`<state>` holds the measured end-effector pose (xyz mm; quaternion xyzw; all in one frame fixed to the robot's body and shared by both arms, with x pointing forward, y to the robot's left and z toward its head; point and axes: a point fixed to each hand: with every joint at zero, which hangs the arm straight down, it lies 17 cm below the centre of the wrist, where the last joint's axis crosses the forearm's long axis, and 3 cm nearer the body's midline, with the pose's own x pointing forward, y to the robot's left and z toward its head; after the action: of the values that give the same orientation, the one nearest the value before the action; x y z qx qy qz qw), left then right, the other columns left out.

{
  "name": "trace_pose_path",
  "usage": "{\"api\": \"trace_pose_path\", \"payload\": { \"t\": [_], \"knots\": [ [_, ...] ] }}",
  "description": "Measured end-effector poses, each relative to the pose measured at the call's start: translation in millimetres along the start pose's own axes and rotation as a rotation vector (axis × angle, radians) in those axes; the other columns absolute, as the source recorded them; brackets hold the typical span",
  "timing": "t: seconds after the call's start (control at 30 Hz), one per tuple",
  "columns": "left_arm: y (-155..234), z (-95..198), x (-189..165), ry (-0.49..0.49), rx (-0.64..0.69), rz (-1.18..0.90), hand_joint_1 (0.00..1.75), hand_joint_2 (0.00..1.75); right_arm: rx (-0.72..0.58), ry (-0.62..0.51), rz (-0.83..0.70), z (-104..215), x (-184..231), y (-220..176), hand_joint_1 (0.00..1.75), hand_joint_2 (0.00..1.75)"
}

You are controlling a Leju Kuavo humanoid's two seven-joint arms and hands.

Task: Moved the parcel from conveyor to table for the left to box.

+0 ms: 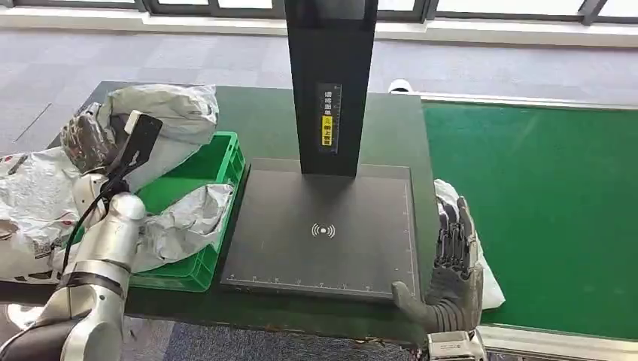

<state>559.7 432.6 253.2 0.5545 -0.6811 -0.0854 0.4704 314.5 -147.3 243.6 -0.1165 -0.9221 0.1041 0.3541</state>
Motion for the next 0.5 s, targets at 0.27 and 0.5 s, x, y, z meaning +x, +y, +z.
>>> {"api": "trace_pose_path", "payload": {
  "t": [0.27, 0.5],
  "knots": [
    [-18, 66, -44, 0.056, -0.064, -0.037, 1.75, 1.75, 0.014, 0.008, 0.011, 8, -6, -6, 0.00, 1.75],
    [-16, 74, -46, 0.057, -0.062, -0.051, 1.75, 1.75, 0.021, 0.007, 0.021, 9, -7, -8, 0.00, 1.75]
  ]
}}
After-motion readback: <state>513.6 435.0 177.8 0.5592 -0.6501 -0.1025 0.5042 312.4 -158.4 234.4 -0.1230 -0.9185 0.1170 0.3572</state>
